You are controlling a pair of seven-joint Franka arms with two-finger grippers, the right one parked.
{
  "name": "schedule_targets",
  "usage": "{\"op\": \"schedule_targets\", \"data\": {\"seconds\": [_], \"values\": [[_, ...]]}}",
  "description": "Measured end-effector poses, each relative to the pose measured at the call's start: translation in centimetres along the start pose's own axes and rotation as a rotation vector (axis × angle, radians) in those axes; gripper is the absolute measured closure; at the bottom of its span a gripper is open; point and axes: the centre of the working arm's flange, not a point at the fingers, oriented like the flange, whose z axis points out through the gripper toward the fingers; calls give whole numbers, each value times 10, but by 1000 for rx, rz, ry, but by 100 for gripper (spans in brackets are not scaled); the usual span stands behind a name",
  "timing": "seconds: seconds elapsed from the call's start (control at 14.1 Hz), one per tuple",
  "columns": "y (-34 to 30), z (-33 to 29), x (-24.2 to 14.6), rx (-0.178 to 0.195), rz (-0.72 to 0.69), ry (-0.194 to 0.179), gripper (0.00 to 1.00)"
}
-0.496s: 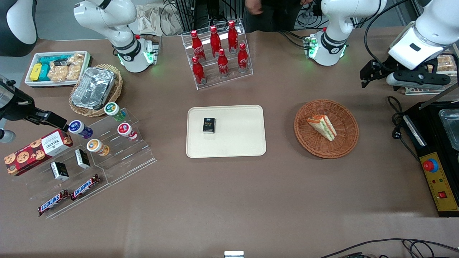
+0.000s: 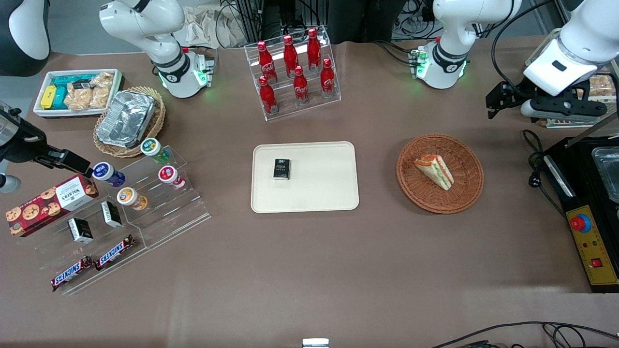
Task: Place sandwich from basket to tray
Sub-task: 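Move the left gripper over the sandwich in the wicker basket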
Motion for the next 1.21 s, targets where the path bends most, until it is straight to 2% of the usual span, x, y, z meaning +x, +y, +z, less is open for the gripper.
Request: {"op": "schedule_targets", "data": {"seconds": [0.14,0.35,0.5,0.78,0.99,1.21], "values": [[-15,4,2,-2,-82,-9,0],[-22,9,1,-1,-292,-40,0],[-17,9,1,-15,-397,-42,0],[-12,17,7,-44,-540,-64,0],[-11,32,17,-45,-619,-78,0],[7,48,32,-45,-775,-67,0]]}}
